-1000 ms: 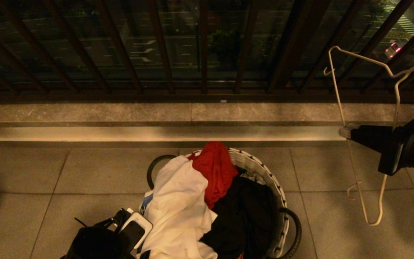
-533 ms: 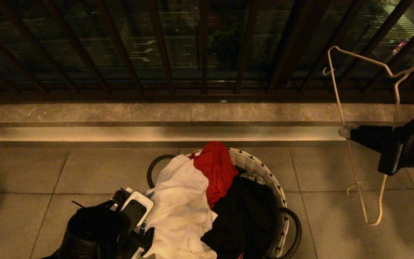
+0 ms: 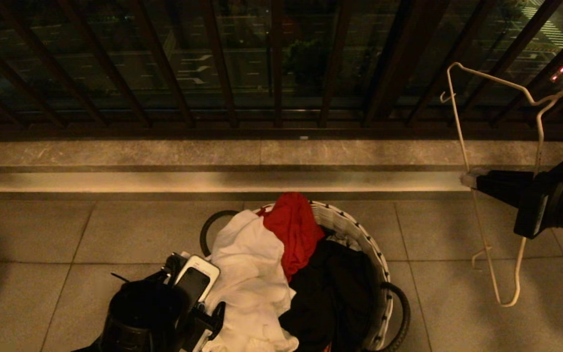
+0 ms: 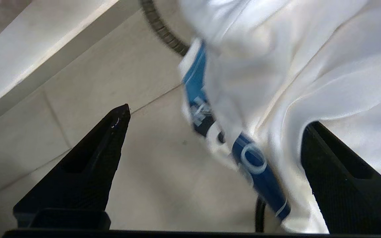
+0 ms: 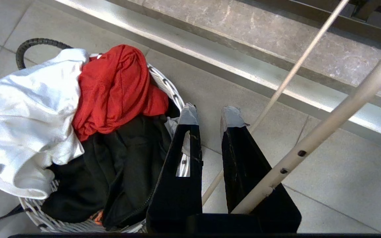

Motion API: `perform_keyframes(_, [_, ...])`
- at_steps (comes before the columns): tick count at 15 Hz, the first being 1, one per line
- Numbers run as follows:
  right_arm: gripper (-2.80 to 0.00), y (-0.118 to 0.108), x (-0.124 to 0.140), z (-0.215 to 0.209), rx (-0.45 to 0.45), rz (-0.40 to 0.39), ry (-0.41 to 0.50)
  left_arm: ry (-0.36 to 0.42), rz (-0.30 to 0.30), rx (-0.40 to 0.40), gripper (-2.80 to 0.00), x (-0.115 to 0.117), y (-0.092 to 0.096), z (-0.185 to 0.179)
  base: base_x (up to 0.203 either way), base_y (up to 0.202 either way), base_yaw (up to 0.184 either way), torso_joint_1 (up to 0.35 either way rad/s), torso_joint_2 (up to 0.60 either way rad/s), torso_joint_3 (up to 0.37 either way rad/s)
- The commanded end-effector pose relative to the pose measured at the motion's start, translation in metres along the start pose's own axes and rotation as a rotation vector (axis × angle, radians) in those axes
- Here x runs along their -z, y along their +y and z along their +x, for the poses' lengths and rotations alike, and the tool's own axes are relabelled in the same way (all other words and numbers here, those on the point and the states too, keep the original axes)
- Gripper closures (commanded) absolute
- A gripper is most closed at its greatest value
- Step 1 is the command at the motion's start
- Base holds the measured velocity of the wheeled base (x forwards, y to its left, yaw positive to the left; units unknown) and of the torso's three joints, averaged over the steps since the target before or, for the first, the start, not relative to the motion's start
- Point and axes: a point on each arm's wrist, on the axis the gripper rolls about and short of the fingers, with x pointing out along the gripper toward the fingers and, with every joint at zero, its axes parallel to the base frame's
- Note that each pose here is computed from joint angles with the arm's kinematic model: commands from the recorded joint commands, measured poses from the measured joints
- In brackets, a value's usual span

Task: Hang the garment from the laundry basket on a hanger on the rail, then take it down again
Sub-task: Pick up clothes from the basket

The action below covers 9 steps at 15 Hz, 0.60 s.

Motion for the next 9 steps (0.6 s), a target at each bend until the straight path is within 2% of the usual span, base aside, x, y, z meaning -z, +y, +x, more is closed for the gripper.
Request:
perform_keyframes(1, [0.0,0.0,0.0,0.001,-0.002,-0.001,0.0,0.013,0.021,0.013,-2.8,0.007,-0.01,0.006,0.0,0.0,0.0,0.0,0.0,0.0])
perform_keyframes(9, [0.0,0.0,0.0,0.001,-0.002,-0.001,0.0,-0.039,-0.01,-0.001,-2.8,-0.007,-0.014,0.013,0.0,0.0,0.0,0.0,0.0,0.0])
